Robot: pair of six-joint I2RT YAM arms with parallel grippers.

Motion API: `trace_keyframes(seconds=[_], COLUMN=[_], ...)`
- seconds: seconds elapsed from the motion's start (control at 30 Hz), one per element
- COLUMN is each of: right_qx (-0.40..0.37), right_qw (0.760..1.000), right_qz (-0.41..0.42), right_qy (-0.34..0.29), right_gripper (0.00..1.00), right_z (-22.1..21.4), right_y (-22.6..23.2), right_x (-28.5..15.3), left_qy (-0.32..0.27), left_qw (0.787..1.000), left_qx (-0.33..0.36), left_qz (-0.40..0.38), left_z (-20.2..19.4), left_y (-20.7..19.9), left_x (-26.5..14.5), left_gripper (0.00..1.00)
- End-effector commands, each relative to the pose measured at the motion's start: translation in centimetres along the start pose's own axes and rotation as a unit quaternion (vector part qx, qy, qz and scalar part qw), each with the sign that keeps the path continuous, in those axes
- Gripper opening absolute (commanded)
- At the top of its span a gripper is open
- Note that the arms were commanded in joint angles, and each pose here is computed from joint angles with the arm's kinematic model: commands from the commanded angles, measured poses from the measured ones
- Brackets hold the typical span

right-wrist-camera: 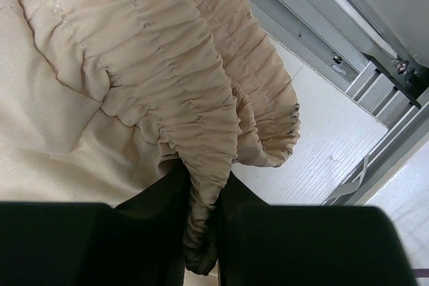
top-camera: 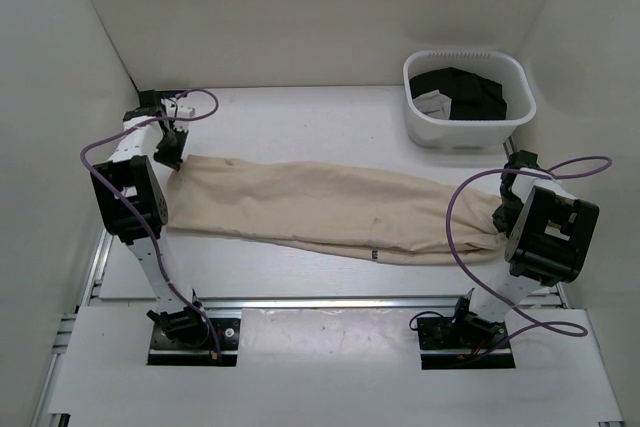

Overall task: Fold and stack the trousers
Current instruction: Fold the trousers

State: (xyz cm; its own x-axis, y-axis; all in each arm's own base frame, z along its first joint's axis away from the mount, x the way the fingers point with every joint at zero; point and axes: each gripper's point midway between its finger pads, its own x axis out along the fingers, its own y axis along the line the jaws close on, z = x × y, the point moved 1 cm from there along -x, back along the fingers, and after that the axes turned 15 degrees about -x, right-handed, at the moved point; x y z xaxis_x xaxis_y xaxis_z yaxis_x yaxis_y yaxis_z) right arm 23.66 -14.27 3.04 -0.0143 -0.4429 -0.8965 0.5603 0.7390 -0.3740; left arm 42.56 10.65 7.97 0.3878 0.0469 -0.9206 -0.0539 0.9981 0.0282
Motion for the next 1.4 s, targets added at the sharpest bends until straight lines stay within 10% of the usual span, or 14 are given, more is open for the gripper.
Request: trace_keyframes(seconds=[0.0, 0.3, 0.63, 1.03, 1.37], right_qx=[-0.033, 0.004, -0.127, -0.378, -0.428], right_qw=[0.998, 0.999, 0.95, 0.823, 0.794], right_qz=[-0.03, -0.043, -0.125, -0.045, 0.065], right_qy=[0.033, -0.013, -0.255, -0.421, -0.428], right_gripper=[0.0, 0.0, 0.0, 0.0, 0.0], right_z=[-1.9, -0.3, 4.0, -13.1, -20.6], right_y=[-1.4, -2.3, 0.9, 23.8, 31.7], right_x=[0.1, -1.9, -16.1, -28.8, -30.0], left_qy=[-0.011, 0.027, 0.094, 0.149, 0.144], left_qw=[0.999, 0.996, 0.992, 0.987, 0.987], left_qx=[-0.009, -0.003, -0.004, -0.016, -0.012], left_qz=[0.038, 0.09, 0.08, 0.063, 0.063], left_z=[1.5, -0.1, -5.8, -9.7, -9.6], left_y=[1.3, 3.0, 2.1, 1.1, 1.1], left_x=[1.1, 1.0, 1.4, 3.5, 3.0], left_gripper=[0.15, 0.46, 0.63, 0.63, 0.63])
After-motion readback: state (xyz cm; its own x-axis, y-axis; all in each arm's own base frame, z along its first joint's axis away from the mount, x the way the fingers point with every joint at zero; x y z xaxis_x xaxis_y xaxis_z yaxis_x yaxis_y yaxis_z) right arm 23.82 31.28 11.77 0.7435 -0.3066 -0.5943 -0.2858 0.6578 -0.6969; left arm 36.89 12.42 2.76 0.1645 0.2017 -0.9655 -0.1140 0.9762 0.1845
